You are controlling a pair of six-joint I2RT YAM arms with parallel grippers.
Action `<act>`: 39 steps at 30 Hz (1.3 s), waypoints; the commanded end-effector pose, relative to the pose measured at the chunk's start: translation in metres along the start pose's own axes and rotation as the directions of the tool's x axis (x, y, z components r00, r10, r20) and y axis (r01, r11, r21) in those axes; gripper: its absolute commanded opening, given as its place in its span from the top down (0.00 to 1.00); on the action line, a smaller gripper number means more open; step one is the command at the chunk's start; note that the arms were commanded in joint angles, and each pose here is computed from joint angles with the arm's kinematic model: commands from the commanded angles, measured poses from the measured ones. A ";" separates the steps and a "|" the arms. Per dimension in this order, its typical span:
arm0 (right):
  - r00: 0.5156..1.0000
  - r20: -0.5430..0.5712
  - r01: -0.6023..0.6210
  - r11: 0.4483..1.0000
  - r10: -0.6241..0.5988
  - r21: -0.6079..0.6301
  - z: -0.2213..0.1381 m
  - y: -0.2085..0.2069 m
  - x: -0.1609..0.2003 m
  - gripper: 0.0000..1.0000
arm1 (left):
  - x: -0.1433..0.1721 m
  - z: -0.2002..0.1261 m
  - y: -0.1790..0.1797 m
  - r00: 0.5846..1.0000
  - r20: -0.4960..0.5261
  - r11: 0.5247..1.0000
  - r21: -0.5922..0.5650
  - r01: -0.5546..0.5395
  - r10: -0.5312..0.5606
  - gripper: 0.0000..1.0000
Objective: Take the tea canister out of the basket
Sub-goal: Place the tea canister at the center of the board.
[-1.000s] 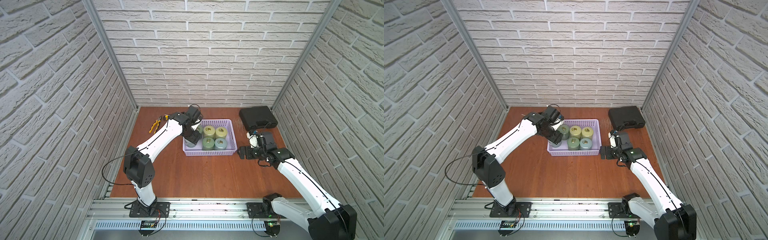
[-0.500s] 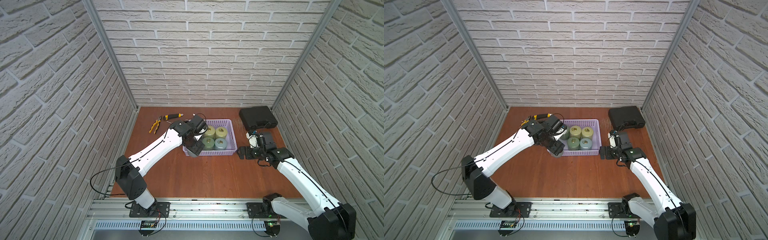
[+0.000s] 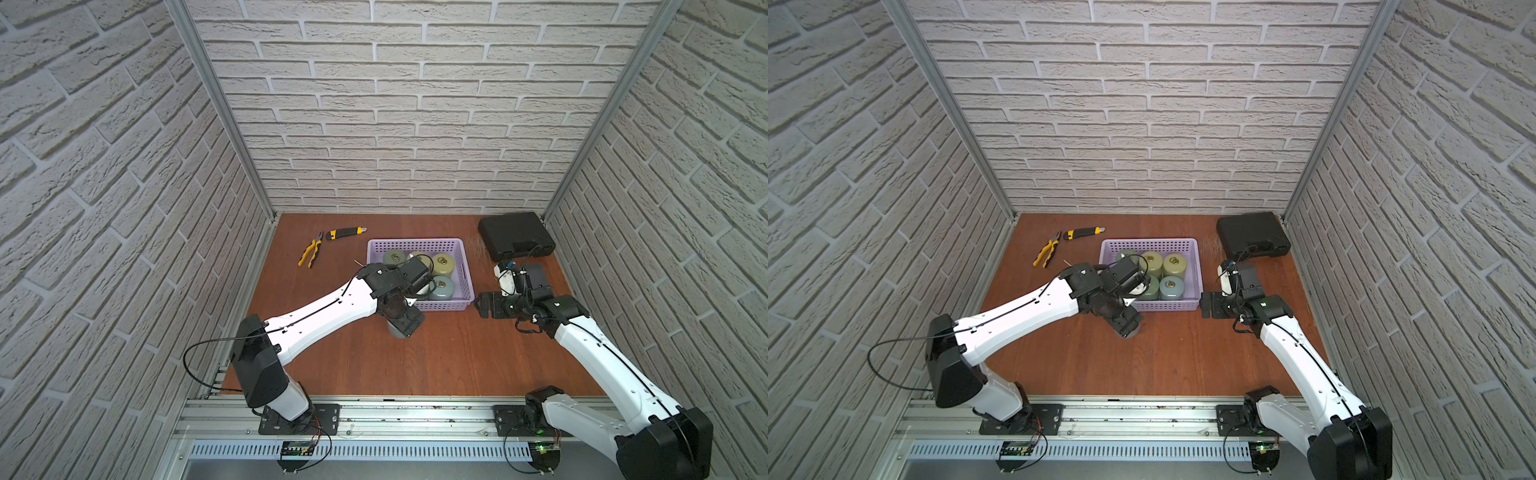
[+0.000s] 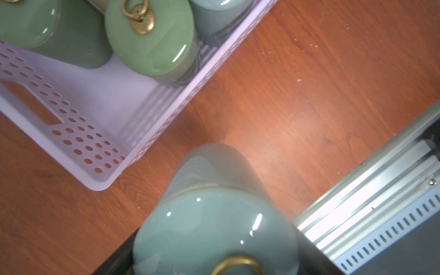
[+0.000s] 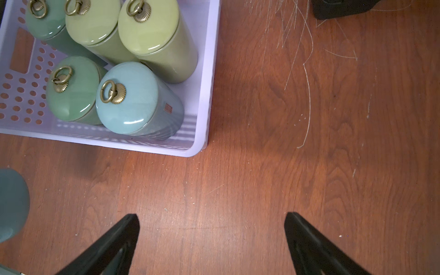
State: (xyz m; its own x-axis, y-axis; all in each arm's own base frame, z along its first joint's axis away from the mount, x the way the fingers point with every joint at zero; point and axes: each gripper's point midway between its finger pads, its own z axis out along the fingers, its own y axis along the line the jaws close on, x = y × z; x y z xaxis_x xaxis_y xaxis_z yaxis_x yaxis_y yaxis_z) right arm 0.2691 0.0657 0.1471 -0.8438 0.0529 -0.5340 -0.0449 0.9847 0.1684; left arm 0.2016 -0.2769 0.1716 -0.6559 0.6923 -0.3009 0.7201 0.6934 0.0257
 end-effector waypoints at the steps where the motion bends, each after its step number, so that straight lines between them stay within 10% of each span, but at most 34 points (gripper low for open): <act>1: 0.998 0.059 -0.033 0.999 0.032 0.029 -0.013 -0.005 -0.009 0.00 | -0.016 -0.001 -0.019 0.997 0.073 0.999 0.038 -0.002 0.000 0.51; 39: 0.993 0.096 -0.086 0.990 0.075 0.113 -0.030 -0.025 0.009 0.00 | 0.032 0.057 -0.130 0.987 -0.052 0.987 0.070 -0.146 0.150 0.52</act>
State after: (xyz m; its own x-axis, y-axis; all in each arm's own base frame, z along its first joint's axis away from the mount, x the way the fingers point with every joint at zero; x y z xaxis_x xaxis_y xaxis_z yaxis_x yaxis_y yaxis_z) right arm 0.2490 0.0400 0.1652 -0.7925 0.1380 -0.5940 0.0765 0.9889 0.1277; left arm 0.0992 -0.3521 0.1053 -0.5412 0.8117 -0.2195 0.8329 0.5534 -0.0072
